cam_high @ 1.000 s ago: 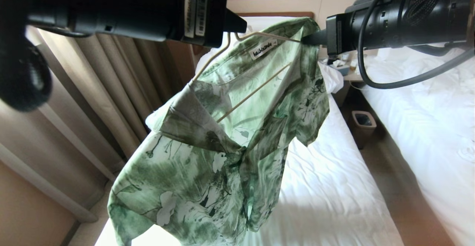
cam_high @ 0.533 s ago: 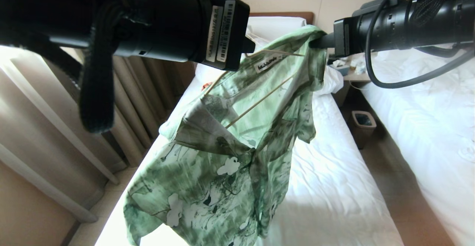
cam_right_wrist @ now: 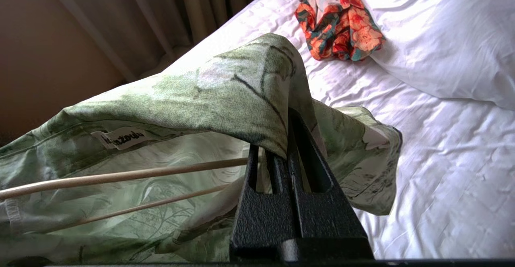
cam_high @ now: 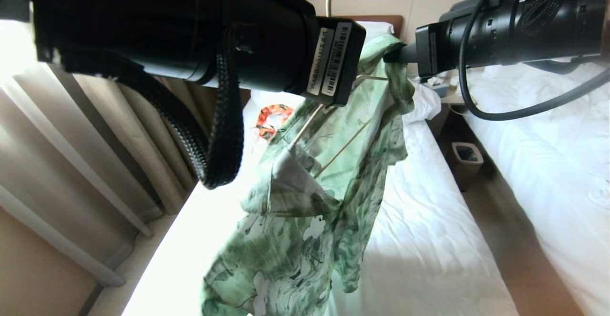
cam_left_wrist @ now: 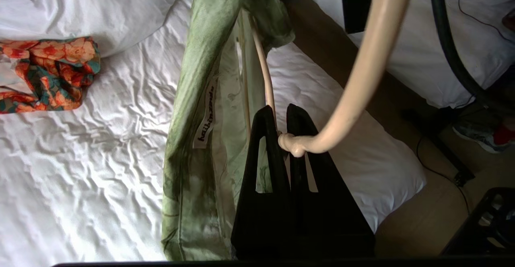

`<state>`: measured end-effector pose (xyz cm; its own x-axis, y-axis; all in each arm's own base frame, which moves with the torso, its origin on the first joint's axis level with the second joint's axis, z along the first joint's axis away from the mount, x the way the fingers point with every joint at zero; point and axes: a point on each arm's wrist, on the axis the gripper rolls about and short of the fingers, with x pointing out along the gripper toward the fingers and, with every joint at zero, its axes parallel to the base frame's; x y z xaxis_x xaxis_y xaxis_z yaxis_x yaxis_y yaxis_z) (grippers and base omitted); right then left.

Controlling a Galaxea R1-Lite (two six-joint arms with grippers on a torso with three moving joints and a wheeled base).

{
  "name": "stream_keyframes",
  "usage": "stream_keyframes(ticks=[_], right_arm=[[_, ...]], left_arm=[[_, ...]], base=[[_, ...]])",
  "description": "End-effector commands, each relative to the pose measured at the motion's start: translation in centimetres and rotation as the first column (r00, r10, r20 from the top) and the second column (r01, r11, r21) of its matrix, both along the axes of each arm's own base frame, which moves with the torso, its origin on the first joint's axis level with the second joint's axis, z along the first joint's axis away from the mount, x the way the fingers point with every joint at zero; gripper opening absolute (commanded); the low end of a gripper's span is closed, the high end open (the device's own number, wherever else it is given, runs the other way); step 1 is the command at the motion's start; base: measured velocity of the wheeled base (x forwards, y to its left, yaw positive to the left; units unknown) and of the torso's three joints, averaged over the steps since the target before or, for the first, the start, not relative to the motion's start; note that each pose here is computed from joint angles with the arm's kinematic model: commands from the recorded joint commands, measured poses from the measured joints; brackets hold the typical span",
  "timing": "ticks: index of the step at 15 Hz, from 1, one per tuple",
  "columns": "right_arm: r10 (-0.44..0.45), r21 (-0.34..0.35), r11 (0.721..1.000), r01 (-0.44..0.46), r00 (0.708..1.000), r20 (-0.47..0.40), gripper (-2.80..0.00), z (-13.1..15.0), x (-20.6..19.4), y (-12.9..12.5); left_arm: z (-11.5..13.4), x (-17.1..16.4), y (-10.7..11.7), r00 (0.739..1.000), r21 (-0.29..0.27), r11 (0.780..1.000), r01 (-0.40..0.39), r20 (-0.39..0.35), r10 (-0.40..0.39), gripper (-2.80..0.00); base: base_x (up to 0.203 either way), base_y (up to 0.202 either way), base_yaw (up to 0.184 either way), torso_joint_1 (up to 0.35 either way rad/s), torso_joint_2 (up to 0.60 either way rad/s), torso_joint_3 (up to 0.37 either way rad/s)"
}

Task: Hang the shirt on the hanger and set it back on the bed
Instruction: Take the clothes hanger out of the clothes

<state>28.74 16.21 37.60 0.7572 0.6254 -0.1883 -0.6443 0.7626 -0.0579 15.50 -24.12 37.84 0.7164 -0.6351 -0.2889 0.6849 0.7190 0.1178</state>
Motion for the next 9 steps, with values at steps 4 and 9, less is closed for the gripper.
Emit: stream_keyframes(ticks=[4, 9], right_arm=[[0.015, -0.011, 1.0, -0.015, 1.0, -0.009, -2.8, -0.1, -0.3, 0.3], [0.019, -0.021, 1.0, -0.019, 1.0, -0.024, -2.8, 0.3, -1.2, -0.3]], left_arm=[[-0.9, 0.7, -2.3, 1.0, 0.014, 1.0, 0.013, -0.002, -0.013, -2.8], [-1.3, 1.0, -2.5, 1.0, 0.015, 1.0, 0.005, -0.016, -0.005, -2.8]], base=[[0.0, 0.0, 0.0, 0.0, 0.0, 0.0], [0.0, 0.0, 0.0, 0.0, 0.0, 0.0]])
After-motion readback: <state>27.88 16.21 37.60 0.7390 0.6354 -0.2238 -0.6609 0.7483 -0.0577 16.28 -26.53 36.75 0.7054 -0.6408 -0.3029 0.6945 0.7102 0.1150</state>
